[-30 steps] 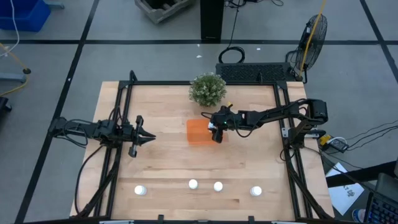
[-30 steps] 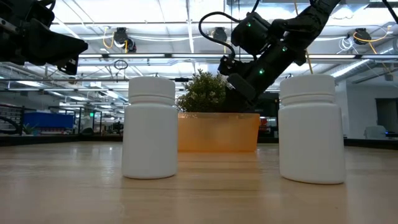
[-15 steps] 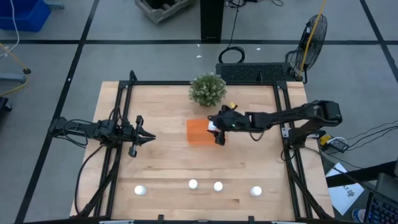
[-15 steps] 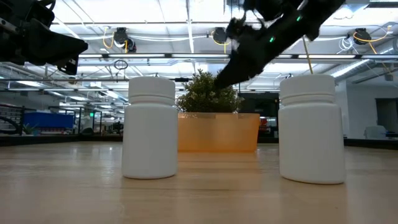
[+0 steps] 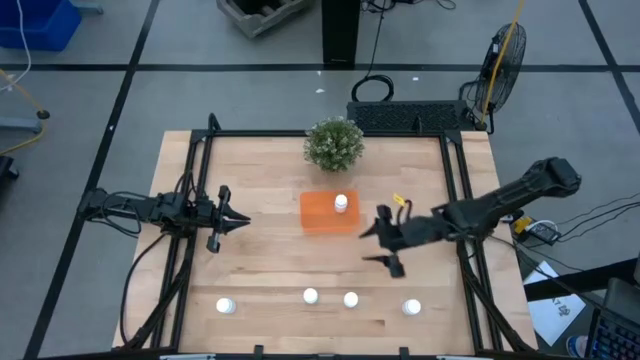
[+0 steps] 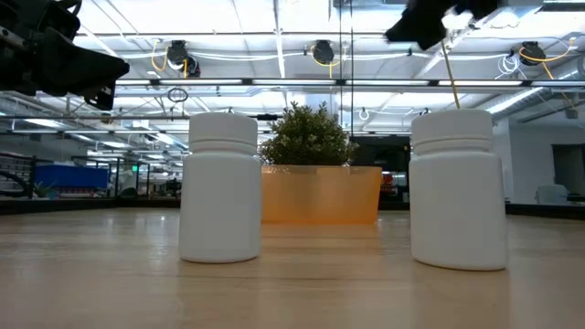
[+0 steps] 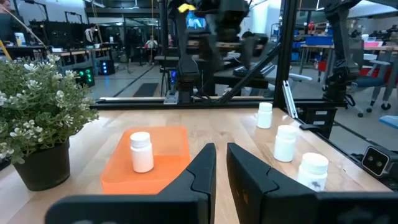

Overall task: Pick and place pill bottles into a basket
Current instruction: Put the white pill bottle into the orange bin

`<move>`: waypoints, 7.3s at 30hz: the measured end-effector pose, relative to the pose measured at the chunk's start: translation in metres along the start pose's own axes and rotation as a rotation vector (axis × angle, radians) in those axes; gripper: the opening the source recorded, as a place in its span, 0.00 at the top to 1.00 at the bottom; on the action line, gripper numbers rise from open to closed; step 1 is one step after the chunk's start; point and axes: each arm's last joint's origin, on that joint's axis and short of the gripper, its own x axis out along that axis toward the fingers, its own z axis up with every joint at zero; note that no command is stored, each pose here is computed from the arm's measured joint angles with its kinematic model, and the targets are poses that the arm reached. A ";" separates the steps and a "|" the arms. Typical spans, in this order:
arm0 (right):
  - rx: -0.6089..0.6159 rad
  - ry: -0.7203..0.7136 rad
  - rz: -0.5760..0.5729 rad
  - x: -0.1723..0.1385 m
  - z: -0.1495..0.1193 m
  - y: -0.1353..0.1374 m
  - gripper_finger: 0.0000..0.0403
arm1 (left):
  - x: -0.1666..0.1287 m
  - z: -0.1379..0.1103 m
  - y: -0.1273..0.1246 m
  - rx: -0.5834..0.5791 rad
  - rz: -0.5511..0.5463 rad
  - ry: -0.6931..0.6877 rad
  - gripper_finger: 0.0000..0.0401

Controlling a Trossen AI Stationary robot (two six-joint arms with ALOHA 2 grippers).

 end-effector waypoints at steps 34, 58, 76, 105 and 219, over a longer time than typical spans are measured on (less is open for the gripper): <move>0.017 -0.420 0.297 -0.038 -0.087 0.046 0.98 | -0.001 0.010 0.002 -0.336 0.059 -0.120 0.88; -0.033 -0.437 0.205 -0.037 -0.087 0.043 1.00 | 0.026 0.015 -0.014 -0.638 0.058 -0.178 0.99; -0.005 -0.401 0.171 -0.035 -0.089 0.040 0.99 | 0.195 0.049 -0.135 -0.265 0.054 0.354 0.83; 0.004 -0.338 0.165 -0.032 -0.095 0.040 1.00 | 0.229 -0.028 -0.159 -0.250 0.141 0.711 0.09; 0.015 -0.268 0.115 -0.027 -0.101 0.032 0.99 | 0.214 -0.015 0.090 -0.218 0.324 0.588 0.70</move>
